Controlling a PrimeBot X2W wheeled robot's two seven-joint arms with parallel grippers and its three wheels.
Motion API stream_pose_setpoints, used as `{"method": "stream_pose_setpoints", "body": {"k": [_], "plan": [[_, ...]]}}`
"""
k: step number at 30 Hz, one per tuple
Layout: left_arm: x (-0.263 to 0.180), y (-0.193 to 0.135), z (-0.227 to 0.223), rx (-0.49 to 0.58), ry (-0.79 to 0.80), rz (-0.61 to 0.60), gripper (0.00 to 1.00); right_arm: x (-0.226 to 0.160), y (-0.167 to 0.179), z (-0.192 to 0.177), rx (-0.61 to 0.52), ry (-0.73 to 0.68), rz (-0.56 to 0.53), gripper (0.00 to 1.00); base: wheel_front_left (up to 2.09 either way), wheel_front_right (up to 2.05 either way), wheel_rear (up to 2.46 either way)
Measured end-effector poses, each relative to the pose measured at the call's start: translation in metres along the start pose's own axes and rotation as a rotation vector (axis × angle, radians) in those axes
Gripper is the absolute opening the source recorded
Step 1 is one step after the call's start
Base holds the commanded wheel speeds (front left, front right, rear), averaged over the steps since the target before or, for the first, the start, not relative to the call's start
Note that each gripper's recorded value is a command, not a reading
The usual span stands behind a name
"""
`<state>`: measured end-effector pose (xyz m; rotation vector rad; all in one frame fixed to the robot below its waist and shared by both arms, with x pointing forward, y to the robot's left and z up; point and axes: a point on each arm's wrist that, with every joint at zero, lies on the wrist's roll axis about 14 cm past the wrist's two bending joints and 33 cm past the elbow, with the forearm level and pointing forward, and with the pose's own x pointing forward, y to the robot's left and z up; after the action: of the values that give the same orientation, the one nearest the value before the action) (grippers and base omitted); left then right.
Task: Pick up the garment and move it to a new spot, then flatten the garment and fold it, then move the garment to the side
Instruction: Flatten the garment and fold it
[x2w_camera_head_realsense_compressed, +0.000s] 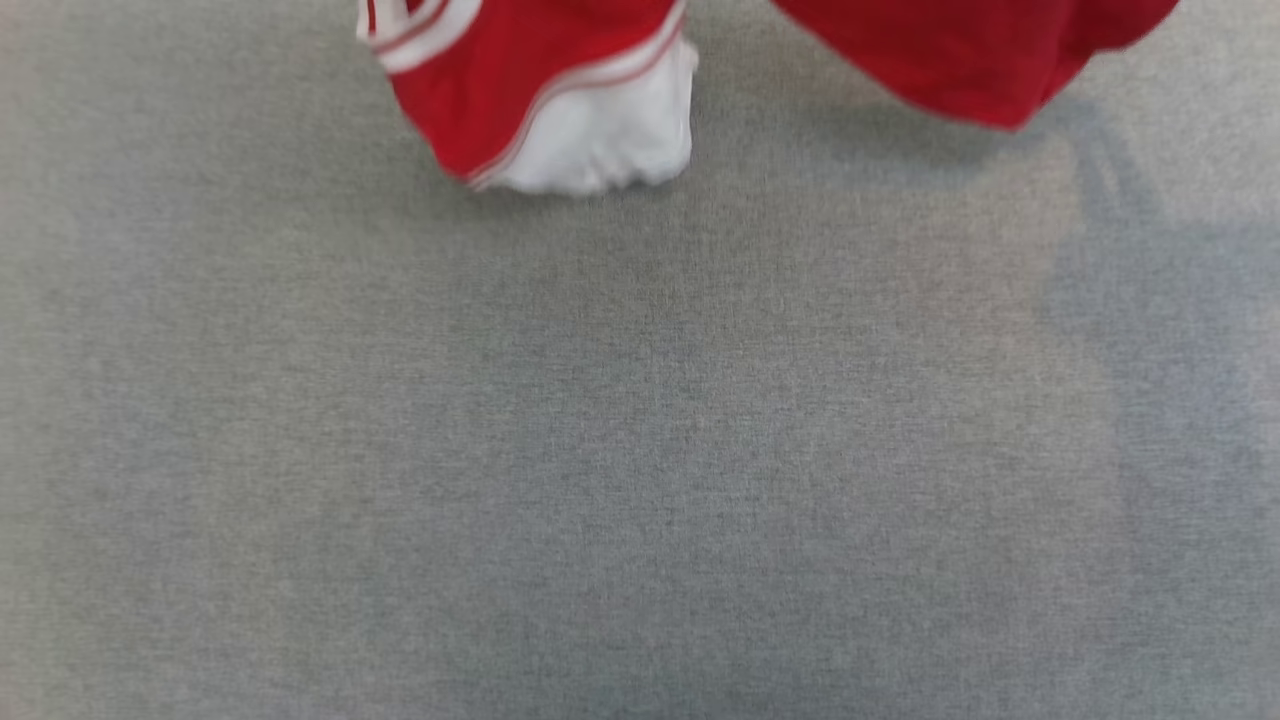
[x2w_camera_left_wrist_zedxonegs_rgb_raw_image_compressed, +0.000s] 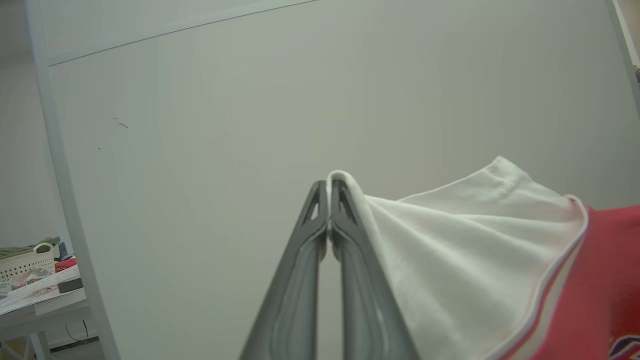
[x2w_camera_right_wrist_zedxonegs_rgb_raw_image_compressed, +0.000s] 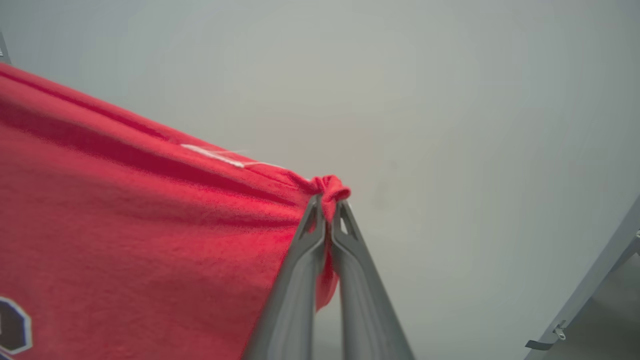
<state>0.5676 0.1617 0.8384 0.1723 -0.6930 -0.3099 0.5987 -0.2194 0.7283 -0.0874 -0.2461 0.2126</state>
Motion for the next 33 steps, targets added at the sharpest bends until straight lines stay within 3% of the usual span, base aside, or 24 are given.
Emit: {"method": "stream_pose_setpoints", "body": {"k": [8, 20, 24, 33], "plan": [[0.045, 0.015, -0.048, 0.096, 0.023, -0.012, 0.00, 0.059, -0.014, -0.033, -0.004, -0.021, -0.041, 0.00, 0.00, 0.00, 0.00], [0.086, 0.024, -0.120, 0.116, -0.063, 0.055, 0.00, 0.123, -0.018, -0.086, 0.030, -0.103, -0.102, 0.00, 0.00, 0.00, 0.00], [0.083, 0.011, -0.153, 0.130, -0.034, 0.026, 0.00, 0.131, -0.015, -0.119, 0.098, -0.081, -0.114, 0.00, 0.00, 0.00, 0.00], [0.031, -0.025, -0.233, 0.019, 0.112, -0.027, 0.00, 0.126, 0.015, -0.197, 0.133, 0.022, -0.063, 0.00, 0.00, 0.00, 0.00]]}}
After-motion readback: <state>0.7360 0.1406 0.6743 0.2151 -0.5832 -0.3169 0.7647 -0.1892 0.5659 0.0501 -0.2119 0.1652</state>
